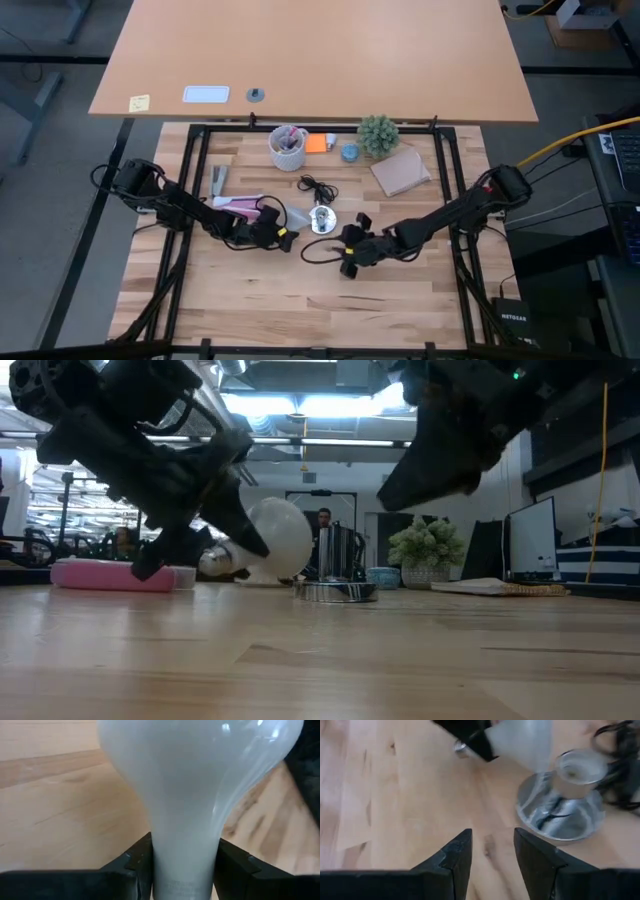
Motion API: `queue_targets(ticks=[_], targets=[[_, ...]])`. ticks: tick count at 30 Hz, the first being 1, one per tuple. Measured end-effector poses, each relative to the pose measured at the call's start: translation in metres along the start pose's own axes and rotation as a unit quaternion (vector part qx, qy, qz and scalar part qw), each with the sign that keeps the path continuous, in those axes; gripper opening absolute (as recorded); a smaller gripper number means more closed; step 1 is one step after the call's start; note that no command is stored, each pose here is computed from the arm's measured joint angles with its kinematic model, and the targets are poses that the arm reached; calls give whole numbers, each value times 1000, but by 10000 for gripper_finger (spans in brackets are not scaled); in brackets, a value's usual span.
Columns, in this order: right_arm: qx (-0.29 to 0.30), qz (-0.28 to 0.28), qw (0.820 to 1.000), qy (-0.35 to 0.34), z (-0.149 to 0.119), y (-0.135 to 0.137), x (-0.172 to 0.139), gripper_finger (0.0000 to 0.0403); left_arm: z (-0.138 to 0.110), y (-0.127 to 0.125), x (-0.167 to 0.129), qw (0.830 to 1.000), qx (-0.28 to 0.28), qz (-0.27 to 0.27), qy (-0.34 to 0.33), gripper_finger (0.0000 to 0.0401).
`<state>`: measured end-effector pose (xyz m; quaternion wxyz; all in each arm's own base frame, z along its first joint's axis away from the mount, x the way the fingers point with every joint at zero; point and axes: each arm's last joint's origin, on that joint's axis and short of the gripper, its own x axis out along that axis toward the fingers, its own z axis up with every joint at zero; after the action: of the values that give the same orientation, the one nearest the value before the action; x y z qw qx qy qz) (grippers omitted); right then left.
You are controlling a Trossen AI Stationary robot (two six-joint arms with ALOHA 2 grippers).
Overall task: Screw lightbulb
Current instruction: Insert the white light bulb into the silver lamp
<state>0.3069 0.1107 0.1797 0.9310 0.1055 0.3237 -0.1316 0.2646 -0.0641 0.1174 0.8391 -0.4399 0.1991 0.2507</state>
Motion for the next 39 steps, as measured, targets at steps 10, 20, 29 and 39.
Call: queue_targets(ticks=[10,20,29,39], targets=[[-31,-76,997,-15,15,-19,-40,149,4,-12,-1,998,-11,-54,-22,146],[-60,-109,992,-23,21,-31,-63,149,15,-30,-5,988,3,-141,-69,148],[-102,-152,982,-38,29,-41,-57,149,32,-52,-3,973,82,-156,-151,148],[-132,-168,976,-37,48,-67,-45,149,46,-74,21,953,190,-125,-199,151]])
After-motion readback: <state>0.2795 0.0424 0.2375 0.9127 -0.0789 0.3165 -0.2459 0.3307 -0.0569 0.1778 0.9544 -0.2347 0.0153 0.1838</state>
